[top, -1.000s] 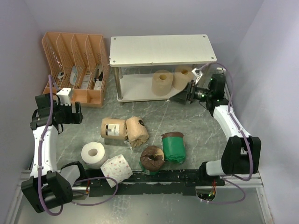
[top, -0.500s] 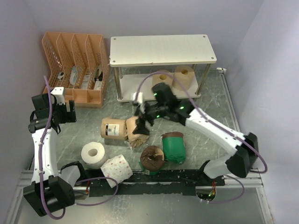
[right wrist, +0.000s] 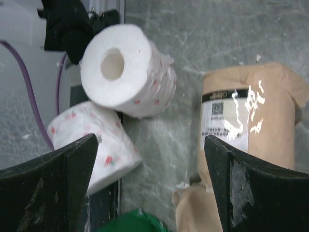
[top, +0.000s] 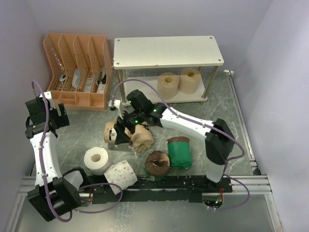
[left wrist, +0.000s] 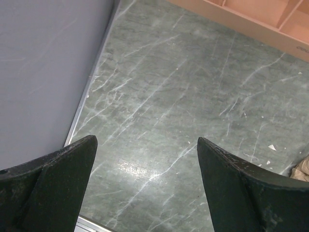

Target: Place and organize the paper towels onto the shelf

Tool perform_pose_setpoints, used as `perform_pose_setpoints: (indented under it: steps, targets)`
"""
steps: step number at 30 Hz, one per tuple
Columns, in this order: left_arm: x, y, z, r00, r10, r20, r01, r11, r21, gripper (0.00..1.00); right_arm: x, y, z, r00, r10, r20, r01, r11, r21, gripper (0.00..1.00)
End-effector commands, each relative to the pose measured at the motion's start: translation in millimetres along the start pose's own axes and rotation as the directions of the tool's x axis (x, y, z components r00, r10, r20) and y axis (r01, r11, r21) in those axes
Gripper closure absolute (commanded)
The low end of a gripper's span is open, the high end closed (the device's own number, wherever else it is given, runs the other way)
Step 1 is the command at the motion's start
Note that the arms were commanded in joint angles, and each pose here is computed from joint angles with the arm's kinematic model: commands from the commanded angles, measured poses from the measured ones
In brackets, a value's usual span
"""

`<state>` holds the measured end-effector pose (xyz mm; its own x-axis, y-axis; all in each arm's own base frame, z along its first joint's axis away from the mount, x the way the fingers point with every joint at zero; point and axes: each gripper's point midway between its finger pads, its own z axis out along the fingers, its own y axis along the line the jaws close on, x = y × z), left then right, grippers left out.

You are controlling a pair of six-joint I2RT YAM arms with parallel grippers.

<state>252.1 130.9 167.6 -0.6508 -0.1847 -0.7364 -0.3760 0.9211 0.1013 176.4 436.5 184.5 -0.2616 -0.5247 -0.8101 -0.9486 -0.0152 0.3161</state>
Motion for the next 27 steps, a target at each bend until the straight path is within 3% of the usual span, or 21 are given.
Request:
perform_pose_setpoints:
  steps: [1, 11, 25, 27]
  targets:
    - [-20.0, 12.9, -9.2, 0.996, -0.025, 0.086, 0.030, 0.998, -0.057, 0.04, -23.0, 3.1, 28.1, 0.997, 0.068, 0.043, -0.065, 0.995, -0.074, 0.09]
    - [-17.9, 9.3, -7.0, 0.997, -0.011, 0.077, 0.013, 0.999, -0.034, 0.04, -5.3, 16.7, 90.3, 0.994, 0.082, -0.070, -0.091, 0.985, -0.143, 0.13]
    - [-18.7, 3.5, -8.9, 0.996, 0.004, 0.086, -0.004, 1.000, -0.001, 0.04, 14.3, 20.5, 124.3, 0.988, 0.081, -0.133, -0.104, 0.979, -0.177, 0.13]
    - [-18.5, 3.3, -8.6, 0.997, 0.006, 0.083, -0.006, 1.000, 0.002, 0.04, 19.6, 23.4, 126.1, 0.986, 0.080, -0.145, -0.106, 0.977, -0.183, 0.09]
